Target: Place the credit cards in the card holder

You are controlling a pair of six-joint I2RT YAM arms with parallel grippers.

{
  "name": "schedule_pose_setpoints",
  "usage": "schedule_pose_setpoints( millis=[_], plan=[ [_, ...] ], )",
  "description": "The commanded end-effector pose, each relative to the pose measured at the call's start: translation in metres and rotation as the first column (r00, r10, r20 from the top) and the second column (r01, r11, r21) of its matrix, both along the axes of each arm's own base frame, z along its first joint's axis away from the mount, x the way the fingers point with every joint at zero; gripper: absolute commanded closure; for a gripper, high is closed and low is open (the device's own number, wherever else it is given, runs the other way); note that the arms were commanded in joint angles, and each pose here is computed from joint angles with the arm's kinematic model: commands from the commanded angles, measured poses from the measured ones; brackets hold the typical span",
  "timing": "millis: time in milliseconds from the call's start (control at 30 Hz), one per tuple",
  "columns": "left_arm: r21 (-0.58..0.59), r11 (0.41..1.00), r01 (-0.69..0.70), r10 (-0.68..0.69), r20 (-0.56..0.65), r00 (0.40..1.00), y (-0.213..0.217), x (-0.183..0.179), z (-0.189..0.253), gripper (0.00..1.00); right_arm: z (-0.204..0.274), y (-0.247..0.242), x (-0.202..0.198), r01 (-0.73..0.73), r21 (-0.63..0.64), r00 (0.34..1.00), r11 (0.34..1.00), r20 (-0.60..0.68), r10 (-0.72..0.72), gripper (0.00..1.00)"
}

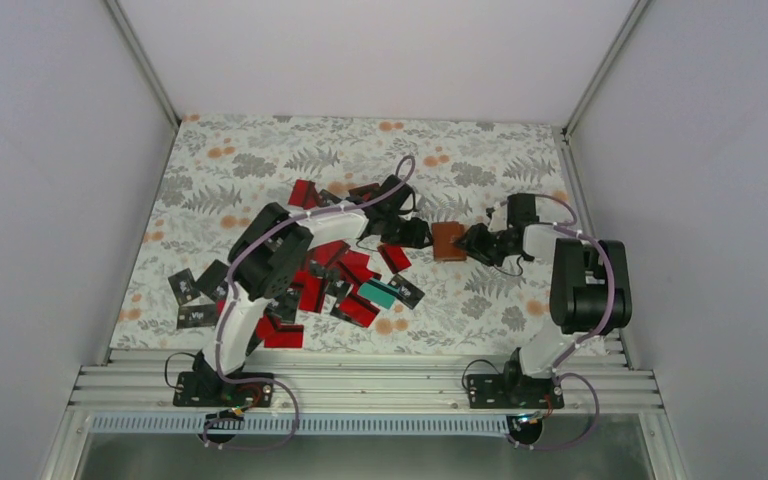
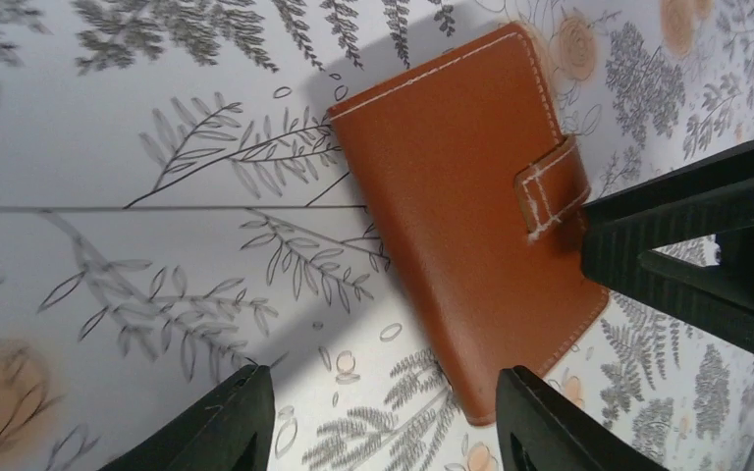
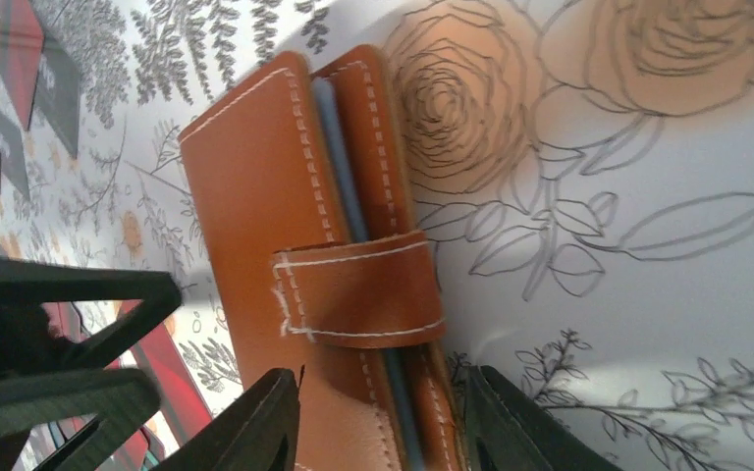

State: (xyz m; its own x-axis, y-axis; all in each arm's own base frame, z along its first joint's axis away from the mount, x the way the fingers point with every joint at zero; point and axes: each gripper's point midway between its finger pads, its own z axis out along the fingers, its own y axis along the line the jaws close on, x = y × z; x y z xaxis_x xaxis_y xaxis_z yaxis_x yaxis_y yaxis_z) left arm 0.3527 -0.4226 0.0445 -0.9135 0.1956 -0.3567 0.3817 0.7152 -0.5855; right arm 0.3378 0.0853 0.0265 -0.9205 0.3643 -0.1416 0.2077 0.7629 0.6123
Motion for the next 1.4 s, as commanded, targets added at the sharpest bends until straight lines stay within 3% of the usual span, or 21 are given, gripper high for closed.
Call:
schedule_pose_setpoints(
  millis=[0, 333, 500, 700, 767, 933, 1133, 1233, 1367],
  plan=[
    [-0.035, 0.999, 0.039, -0.04, -0.048, 0.998, -0.019, -0.005, -0.01, 0.45, -0.022, 0.005, -0.018, -0.018, 0.005, 0.997, 1.0, -0.074, 0.018, 0.56],
    [-0.057, 0.996, 0.071, -0.077, -0.096, 0.992, -0.033, -0.014, -0.03, 0.7, -0.012, 0.027, -0.016, -0.068, 0.157, 0.996, 0.985, -0.044, 0.076, 0.57],
    [-0.067, 0.995, 0.071, -0.079, -0.122, 0.989, -0.033, -0.019, -0.037, 0.76, -0.009, 0.03, -0.013, -0.071, 0.181, 0.996, 0.981, -0.033, 0.078, 0.66],
    [-0.081, 0.995, 0.063, -0.072, -0.113, 0.991, -0.032, -0.021, -0.033, 0.77, -0.001, 0.031, -0.009, -0.073, 0.195, 0.997, 0.978, -0.017, 0.078, 0.87],
    [-0.08, 0.995, 0.057, -0.064, -0.094, 0.993, -0.03, -0.019, -0.028, 0.77, 0.003, 0.031, -0.008, -0.073, 0.19, 0.997, 0.979, -0.012, 0.077, 0.95],
    [-0.049, 0.999, 0.004, -0.003, 0.033, 0.999, -0.019, -0.002, 0.004, 0.72, 0.025, 0.029, 0.0, -0.096, 0.141, 0.995, 0.985, 0.043, 0.091, 0.95],
    [-0.043, 0.996, -0.075, 0.083, 0.217, 0.973, 0.014, 0.021, 0.069, 0.49, 0.076, 0.041, 0.016, -0.149, 0.057, 0.971, 0.987, 0.2, 0.134, 0.95],
    [-0.059, 0.992, -0.11, 0.122, 0.268, 0.956, 0.039, 0.03, 0.104, 0.44, 0.101, 0.055, 0.023, -0.171, -0.032, 0.946, 0.985, 0.274, 0.173, 0.95],
    [-0.071, 0.977, -0.201, 0.213, 0.252, 0.944, 0.078, 0.04, 0.137, 0.43, 0.135, 0.072, 0.034, -0.152, -0.198, 0.885, 0.968, 0.408, 0.222, 0.95]
  ],
)
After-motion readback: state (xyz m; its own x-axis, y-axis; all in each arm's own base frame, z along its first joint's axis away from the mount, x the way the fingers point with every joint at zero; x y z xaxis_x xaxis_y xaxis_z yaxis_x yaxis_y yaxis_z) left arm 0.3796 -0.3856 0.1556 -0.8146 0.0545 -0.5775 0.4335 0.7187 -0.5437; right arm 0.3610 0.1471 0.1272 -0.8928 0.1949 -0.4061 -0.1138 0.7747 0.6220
